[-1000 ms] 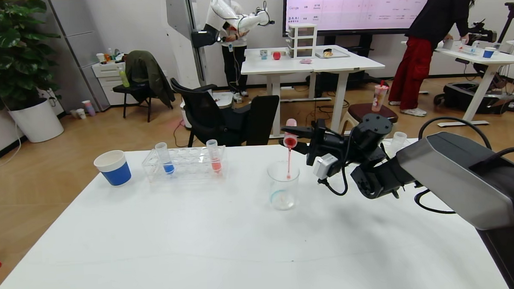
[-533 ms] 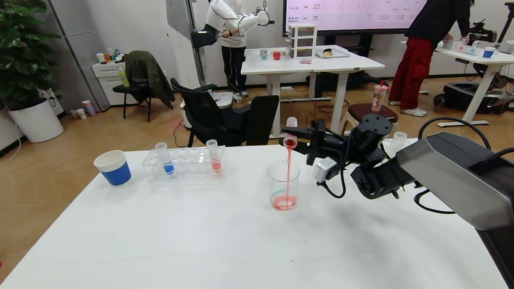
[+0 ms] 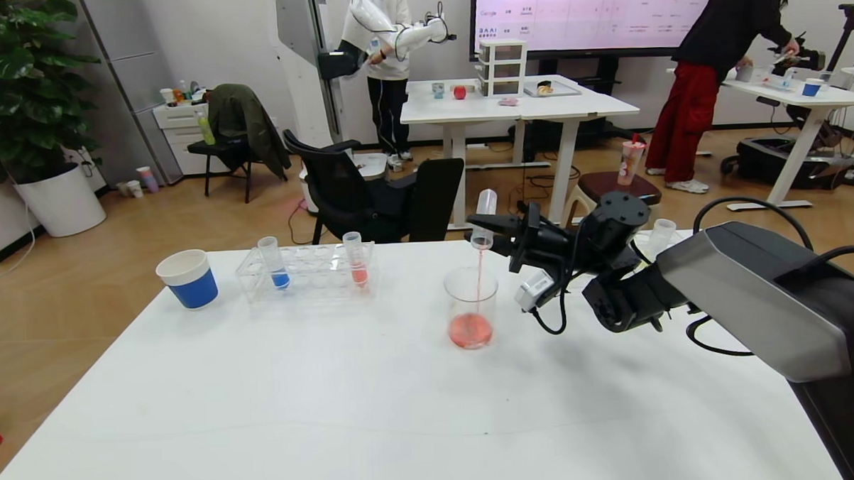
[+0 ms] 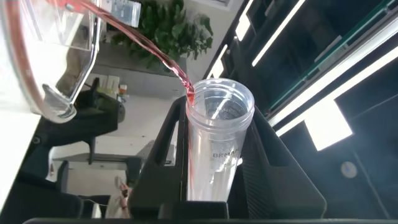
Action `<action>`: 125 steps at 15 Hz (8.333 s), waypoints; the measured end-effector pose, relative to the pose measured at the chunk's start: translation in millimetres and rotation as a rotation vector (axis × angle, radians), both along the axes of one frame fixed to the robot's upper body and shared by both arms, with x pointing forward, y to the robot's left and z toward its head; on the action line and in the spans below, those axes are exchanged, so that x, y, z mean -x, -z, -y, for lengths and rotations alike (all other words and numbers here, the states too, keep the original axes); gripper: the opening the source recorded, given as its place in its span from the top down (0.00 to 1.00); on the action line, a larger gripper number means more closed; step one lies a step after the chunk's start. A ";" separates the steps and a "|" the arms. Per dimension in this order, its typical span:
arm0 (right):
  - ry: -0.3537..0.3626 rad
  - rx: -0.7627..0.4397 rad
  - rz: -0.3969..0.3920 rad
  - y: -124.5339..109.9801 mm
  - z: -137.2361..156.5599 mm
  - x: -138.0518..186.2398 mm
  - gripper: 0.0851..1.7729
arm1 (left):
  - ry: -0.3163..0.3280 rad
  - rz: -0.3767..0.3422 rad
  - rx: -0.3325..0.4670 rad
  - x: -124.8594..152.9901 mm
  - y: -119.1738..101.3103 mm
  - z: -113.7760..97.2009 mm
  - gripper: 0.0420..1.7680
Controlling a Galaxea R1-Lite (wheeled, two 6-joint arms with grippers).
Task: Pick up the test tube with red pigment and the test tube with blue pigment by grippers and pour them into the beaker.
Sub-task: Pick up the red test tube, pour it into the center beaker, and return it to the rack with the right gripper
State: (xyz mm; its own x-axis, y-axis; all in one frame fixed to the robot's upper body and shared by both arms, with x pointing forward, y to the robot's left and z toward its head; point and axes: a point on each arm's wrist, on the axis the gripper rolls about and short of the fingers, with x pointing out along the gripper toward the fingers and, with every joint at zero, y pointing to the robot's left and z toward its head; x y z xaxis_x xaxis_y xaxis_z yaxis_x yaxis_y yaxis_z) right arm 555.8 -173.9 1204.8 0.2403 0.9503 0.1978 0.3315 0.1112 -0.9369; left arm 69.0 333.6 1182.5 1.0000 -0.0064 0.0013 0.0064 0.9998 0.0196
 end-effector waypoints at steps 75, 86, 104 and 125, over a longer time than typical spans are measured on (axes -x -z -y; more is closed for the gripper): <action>0.890 -1.603 -1.004 7.0 306.8 41.2 0.02 | 0.000 0.000 0.000 0.0 0.0 0.0 0.01; 0.582 -1.439 -1.078 -89.6 179.3 71.3 0.02 | 0.000 0.000 0.000 0.0 0.0 0.0 0.01; 0.527 -1.343 -1.089 -124.4 160.5 436.8 0.02 | 0.000 0.000 0.000 0.0 0.0 0.0 0.01; 0.733 -1.380 -1.283 22.4 162.1 486.8 0.02 | 0.002 0.000 0.016 0.0 0.0 0.0 0.01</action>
